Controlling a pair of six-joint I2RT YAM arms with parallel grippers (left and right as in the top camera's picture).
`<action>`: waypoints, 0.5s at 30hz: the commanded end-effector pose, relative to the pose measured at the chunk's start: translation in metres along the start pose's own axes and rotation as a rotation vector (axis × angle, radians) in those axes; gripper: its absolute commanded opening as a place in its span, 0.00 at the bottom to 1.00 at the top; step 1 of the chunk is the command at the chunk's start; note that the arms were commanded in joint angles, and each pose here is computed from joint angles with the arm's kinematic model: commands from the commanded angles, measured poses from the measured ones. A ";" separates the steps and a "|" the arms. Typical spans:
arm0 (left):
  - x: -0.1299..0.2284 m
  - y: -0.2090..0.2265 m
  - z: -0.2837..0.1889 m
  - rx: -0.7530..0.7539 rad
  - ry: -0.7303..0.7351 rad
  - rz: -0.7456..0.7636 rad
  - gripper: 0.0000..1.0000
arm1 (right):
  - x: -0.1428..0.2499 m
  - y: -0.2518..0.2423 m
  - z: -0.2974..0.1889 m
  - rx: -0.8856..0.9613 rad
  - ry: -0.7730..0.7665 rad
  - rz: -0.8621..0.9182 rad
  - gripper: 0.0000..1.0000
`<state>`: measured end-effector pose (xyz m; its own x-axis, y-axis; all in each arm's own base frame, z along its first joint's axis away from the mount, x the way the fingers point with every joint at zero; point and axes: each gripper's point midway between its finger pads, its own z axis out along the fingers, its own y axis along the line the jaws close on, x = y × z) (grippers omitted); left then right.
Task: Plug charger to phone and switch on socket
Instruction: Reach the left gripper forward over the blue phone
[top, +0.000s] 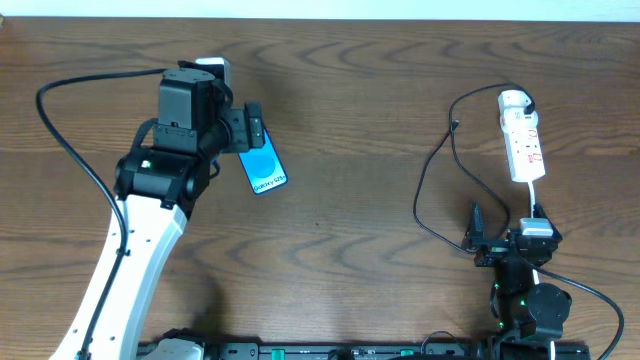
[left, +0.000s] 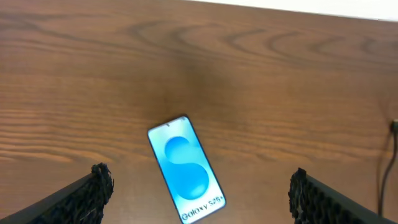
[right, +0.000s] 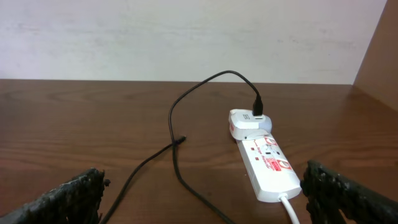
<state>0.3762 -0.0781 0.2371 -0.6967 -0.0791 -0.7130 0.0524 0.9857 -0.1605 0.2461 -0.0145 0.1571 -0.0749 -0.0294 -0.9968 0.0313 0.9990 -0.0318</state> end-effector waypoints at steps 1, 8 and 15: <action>0.007 -0.006 0.004 0.032 0.042 0.000 0.92 | 0.000 0.000 0.000 -0.001 0.000 -0.012 0.99; 0.006 0.003 -0.007 -0.036 0.064 -0.125 0.92 | 0.000 0.000 0.000 -0.001 0.000 -0.012 0.99; -0.029 0.010 -0.027 -0.099 -0.007 -0.171 0.92 | 0.000 0.000 0.000 -0.001 0.000 -0.012 0.99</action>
<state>0.3693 -0.0672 0.2645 -0.7075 -0.2148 -0.6732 -0.0916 0.9725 -0.2140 0.2461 -0.0145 0.1571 -0.0749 -0.0294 -0.9968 0.0313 0.9990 -0.0318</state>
